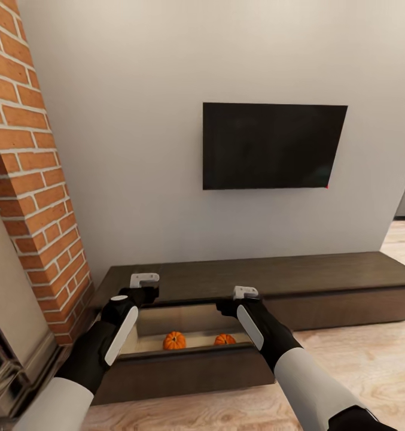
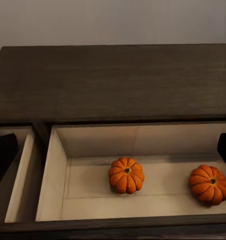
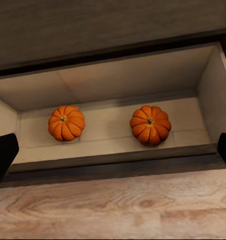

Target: Place each of the two pumpkins and all three candles from the living room inside a cabinet in the living room (use any cabinet), then make sure every cabinet is closed, and position the cauldron so it is next to a table in the living room.

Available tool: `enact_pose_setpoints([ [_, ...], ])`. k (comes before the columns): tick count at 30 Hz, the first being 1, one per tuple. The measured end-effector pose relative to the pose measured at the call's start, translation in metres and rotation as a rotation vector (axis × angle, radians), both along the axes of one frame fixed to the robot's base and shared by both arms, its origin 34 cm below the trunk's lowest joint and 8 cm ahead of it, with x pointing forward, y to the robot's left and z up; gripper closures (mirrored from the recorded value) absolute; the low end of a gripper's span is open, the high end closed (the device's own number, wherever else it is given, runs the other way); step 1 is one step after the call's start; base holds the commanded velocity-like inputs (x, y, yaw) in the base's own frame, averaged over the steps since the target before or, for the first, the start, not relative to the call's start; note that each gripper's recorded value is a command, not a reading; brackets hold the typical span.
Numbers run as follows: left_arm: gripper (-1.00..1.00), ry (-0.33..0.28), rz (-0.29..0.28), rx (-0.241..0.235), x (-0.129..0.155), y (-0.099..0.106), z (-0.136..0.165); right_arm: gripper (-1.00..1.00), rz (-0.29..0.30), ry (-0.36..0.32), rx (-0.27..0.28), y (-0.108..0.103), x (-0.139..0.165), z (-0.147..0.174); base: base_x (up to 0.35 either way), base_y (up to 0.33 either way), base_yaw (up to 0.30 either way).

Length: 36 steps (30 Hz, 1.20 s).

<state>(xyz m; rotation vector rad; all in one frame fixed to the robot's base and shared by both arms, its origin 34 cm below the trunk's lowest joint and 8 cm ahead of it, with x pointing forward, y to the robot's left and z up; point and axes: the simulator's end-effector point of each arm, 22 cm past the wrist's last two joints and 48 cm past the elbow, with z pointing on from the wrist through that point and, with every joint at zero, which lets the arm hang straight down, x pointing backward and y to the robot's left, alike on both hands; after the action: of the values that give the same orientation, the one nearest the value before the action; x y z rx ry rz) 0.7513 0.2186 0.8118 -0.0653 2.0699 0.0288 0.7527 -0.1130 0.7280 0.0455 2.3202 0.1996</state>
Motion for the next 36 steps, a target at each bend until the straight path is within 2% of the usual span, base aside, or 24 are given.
enact_pose_setpoints([
  [8,-1.00,-0.011,0.003,-0.001,0.002,0.001,0.015,-1.00,0.001,0.001,-0.001,0.000,0.001,0.015,-0.344,0.000,0.000],
  [14,-1.00,-0.029,0.009,-0.011,-0.003,0.000,0.015,-1.00,0.002,0.000,-0.001,0.000,0.002,0.025,-0.319,0.000,0.000],
  [21,-1.00,-0.011,0.042,-0.009,-0.008,0.010,-0.014,-1.00,-0.004,-0.004,-0.014,-0.002,0.004,0.038,-0.066,0.000,0.000],
  [26,-1.00,-0.021,0.047,-0.009,-0.008,0.011,-0.013,-1.00,-0.011,0.000,-0.021,-0.004,0.001,0.041,-0.008,0.000,0.000],
  [31,-1.00,-0.016,0.045,-0.017,-0.010,0.010,-0.012,-1.00,-0.065,-0.079,0.003,-0.011,-0.005,0.033,-0.001,0.000,0.000],
  [36,-1.00,-0.056,0.063,-0.020,-0.015,0.016,-0.026,-1.00,-0.135,-0.116,-0.012,-0.040,-0.023,-0.005,0.000,0.000,0.000],
])
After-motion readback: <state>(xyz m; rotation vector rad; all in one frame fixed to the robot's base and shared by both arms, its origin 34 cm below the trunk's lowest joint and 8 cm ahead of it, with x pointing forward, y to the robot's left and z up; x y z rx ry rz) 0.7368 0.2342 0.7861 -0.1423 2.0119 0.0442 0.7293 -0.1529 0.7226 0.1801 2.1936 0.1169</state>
